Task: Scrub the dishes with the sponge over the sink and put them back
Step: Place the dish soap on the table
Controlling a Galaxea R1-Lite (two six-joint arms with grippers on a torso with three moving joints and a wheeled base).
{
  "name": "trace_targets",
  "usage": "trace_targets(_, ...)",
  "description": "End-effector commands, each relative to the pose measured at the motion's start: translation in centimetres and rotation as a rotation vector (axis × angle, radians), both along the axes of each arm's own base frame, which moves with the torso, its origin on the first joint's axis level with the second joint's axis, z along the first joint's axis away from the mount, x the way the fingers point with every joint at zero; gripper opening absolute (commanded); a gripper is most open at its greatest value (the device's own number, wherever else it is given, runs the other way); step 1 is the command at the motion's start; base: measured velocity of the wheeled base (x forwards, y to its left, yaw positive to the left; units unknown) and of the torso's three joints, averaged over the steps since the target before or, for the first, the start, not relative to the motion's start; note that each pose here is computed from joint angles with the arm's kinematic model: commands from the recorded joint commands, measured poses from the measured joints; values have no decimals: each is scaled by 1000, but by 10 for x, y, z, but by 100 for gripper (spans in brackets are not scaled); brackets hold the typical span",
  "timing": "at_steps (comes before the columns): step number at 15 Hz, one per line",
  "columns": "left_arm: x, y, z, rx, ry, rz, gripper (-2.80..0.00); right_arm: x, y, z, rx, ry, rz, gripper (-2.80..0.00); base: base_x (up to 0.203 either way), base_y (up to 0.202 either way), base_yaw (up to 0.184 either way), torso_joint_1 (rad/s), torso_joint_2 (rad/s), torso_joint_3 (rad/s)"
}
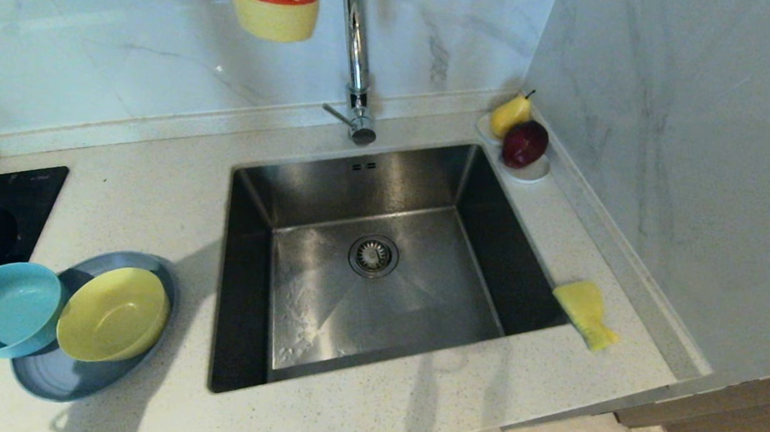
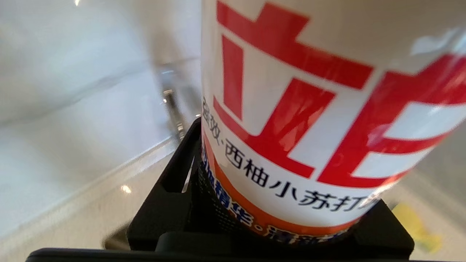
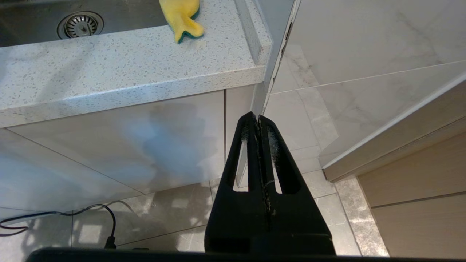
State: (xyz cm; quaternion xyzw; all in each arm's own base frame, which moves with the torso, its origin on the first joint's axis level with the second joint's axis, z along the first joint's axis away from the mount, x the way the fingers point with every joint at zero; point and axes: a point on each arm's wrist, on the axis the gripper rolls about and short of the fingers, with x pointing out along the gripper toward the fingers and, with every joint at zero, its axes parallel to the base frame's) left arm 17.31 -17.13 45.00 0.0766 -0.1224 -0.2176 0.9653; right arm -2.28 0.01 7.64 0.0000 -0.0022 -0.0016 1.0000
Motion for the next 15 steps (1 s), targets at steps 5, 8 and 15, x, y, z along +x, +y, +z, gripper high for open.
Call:
trace_targets(5, -15, 85, 27, -218, -40, 118, -280, 0, 0, 0, 0, 0, 0, -280, 0, 0, 0, 0, 0, 0)
trace_targets(8, -10, 111, 29, -304, -43, 247, -280, 0, 0, 0, 0, 0, 0, -280, 0, 0, 0, 0, 0, 0)
trace_targets(15, 41, 162, -23, -446, 67, 605, -280, 0, 0, 0, 0, 0, 0, -280, 0, 0, 0, 0, 0, 0)
